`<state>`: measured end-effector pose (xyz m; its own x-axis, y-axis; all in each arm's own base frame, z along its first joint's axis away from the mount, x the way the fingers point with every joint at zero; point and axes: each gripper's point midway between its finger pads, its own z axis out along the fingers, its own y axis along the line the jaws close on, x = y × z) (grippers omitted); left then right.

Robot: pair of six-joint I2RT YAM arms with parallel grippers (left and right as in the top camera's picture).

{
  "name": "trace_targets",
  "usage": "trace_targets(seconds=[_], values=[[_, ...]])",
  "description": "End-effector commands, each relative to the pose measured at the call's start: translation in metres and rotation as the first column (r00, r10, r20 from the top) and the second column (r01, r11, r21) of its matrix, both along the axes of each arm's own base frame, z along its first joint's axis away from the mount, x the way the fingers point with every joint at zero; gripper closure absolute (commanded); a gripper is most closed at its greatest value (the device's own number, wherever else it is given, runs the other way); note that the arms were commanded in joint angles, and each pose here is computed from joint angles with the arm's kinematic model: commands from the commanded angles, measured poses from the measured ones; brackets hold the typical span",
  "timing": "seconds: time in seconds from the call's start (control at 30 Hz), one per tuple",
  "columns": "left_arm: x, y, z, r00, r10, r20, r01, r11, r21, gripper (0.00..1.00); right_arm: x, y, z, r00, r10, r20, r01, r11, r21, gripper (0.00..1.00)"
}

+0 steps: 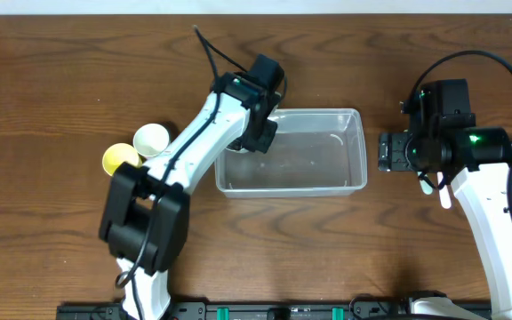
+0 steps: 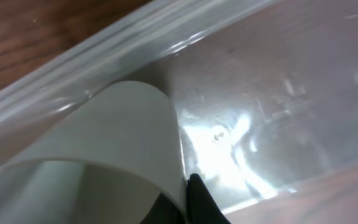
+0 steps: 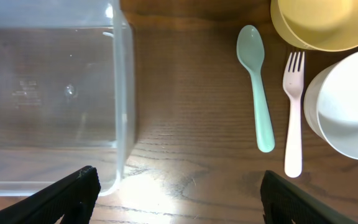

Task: Pack container
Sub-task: 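Carry the grey cup into the box's back-left corner and release, then grasp the white cup with the left gripper and lower it into the box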

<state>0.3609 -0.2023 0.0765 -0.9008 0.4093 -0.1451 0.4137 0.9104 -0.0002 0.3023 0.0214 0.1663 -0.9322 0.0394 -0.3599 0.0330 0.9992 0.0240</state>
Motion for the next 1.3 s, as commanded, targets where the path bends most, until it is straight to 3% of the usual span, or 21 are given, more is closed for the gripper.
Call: trace_targets(seconds=[0.0, 0.27, 0.33, 0.43, 0.57, 0.73, 0.8, 0.9, 1.0, 1.13, 1.27], values=[[0.008, 0.015, -0.012, 1.0, -0.019, 0.022, 0.017, 0.995, 0.099, 0.94, 0.003, -0.004, 0.002, 1.0, -0.024, 0.005, 0.024, 1.0, -0.002, 0.16], [0.017, 0.023, -0.015, 0.997, -0.054, 0.057, 0.044, 0.986, 0.163, 0.93, 0.002, -0.004, 0.002, 1.0, -0.024, 0.001, 0.024, 1.0, -0.002, 0.15], [0.018, 0.023, -0.015, 0.997, -0.053, 0.057, 0.043, 0.986, 0.163, 0.85, 0.001, -0.004, 0.002, 1.0, -0.024, -0.001, 0.024, 1.0, -0.002, 0.16], [0.018, 0.023, -0.013, 0.997, -0.053, 0.06, 0.043, 0.986, 0.161, 0.54, 0.0, -0.005, 0.001, 1.0, -0.024, -0.005, 0.024, 1.0, -0.003, 0.15], [0.019, 0.022, 0.007, 0.995, -0.049, 0.082, 0.036, 0.988, 0.149, 0.46, 0.0, -0.005, 0.001, 1.0, -0.024, -0.005, 0.024, 1.0, -0.003, 0.15], [0.026, 0.025, 0.081, 0.982, -0.024, 0.19, 0.006, 0.996, 0.094, 0.39, 0.0, -0.005, 0.001, 1.0, -0.024, -0.006, 0.024, 1.0, -0.003, 0.15], [0.03, 0.037, 0.118, 0.963, 0.019, 0.268, -0.034, 0.998, 0.051, 0.36, 0.0, -0.005, 0.001, 1.0, -0.024, -0.006, 0.024, 1.0, -0.003, 0.15], [0.035, 0.069, 0.156, 0.928, 0.136, 0.346, -0.141, 0.99, -0.012, 0.23, 0.0, -0.005, 0.001, 1.0, -0.024, -0.005, 0.024, 1.0, -0.003, 0.15], [0.036, 0.119, 0.176, 0.884, 0.291, 0.366, -0.29, 0.955, -0.059, 0.21, 0.0, -0.005, 0.001, 1.0, -0.024, -0.005, 0.024, 1.0, -0.003, 0.14], [0.034, 0.164, 0.159, 0.849, 0.47, 0.24, -0.447, 0.882, -0.147, 0.2, 0.001, -0.005, 0.002, 1.0, -0.024, -0.003, 0.024, 1.0, -0.003, 0.14], [0.032, 0.179, 0.114, 0.832, 0.55, 0.079, -0.533, 0.83, -0.166, 0.2, 0.001, -0.004, 0.002, 1.0, -0.024, -0.002, 0.024, 1.0, -0.002, 0.14]])
